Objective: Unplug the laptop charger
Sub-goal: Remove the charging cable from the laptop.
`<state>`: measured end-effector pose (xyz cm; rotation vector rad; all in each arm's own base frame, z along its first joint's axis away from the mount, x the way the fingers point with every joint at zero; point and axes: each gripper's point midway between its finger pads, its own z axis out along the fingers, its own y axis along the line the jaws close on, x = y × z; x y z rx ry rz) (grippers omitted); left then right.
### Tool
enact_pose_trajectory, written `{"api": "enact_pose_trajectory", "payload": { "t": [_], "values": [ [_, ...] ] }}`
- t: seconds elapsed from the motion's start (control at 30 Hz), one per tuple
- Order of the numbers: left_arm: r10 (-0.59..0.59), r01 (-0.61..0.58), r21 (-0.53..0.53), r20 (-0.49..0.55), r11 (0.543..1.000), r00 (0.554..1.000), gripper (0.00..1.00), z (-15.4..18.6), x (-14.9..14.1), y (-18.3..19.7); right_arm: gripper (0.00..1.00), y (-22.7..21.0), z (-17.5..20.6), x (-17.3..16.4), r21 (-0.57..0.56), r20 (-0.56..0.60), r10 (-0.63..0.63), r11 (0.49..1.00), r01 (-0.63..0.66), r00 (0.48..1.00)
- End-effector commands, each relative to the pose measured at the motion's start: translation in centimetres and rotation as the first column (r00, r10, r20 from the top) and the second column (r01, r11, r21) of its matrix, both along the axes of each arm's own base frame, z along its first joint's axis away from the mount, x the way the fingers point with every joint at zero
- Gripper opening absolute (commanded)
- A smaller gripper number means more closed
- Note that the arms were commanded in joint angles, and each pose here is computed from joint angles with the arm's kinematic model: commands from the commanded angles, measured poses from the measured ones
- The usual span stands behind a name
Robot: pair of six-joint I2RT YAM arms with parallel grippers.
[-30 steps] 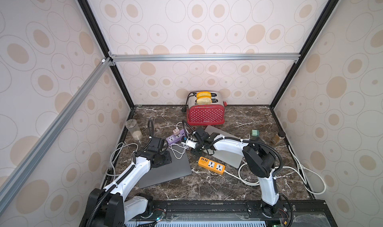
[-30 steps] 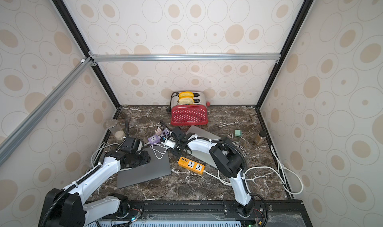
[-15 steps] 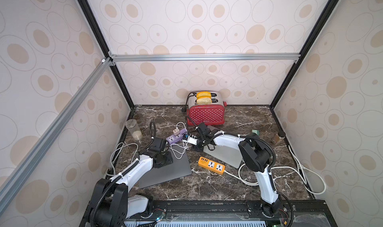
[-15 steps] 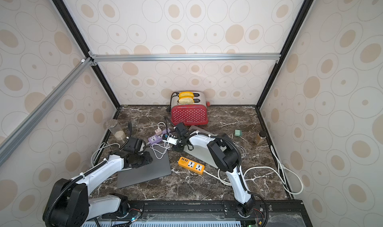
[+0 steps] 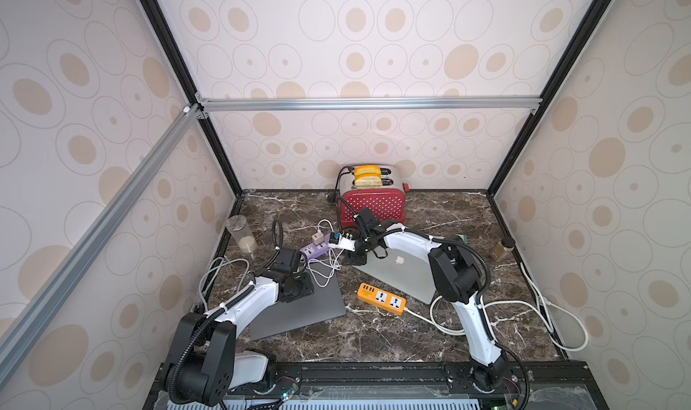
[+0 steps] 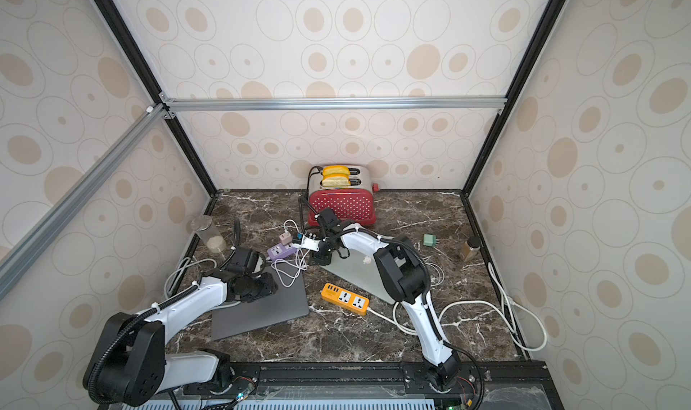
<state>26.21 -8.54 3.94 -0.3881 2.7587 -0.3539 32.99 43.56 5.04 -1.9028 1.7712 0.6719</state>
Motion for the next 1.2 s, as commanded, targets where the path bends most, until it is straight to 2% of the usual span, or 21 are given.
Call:
{"api": "enact_pose_trajectory", "payload": {
  "t": [0.0,0.3,0.53,0.8,1.07,1.17],
  "values": [
    [0.012,-0.012,-0.006,0.013,1.0,1.0,0.54,0.3,0.6,0.1,0.45,-0.5,-0.9,-2.9,-0.014,-0.091,0.102,0.995,-0.103,0.991],
    [0.005,-0.005,-0.008,0.012,1.0,1.0,0.54,0.0,0.4,0.1,0.45,-1.0,-2.0,-1.7,-0.086,-0.033,0.053,0.995,-0.056,0.998],
    [0.007,-0.007,-0.01,0.014,1.0,1.0,0.54,-0.1,0.2,0.1,0.45,-0.4,-2.9,-2.0,-0.125,-0.051,0.077,0.989,-0.083,0.996],
    [0.002,-0.002,-0.017,0.014,1.0,1.0,0.54,-0.3,0.4,-0.1,0.44,0.8,-2.9,-2.5,-0.106,-0.061,0.085,0.99,-0.091,0.995],
    [-0.004,0.004,-0.023,0.011,1.0,1.0,0.54,-0.5,0.3,-0.2,0.38,1.6,-2.7,-2.2,-0.092,-0.062,0.087,0.991,-0.093,0.994],
    [0.007,-0.007,-0.005,-0.007,1.0,1.0,0.54,-0.8,-0.1,0.2,0.32,1.9,-2.7,-2.1,-0.091,-0.062,0.098,0.991,-0.103,0.993]
  ]
}}
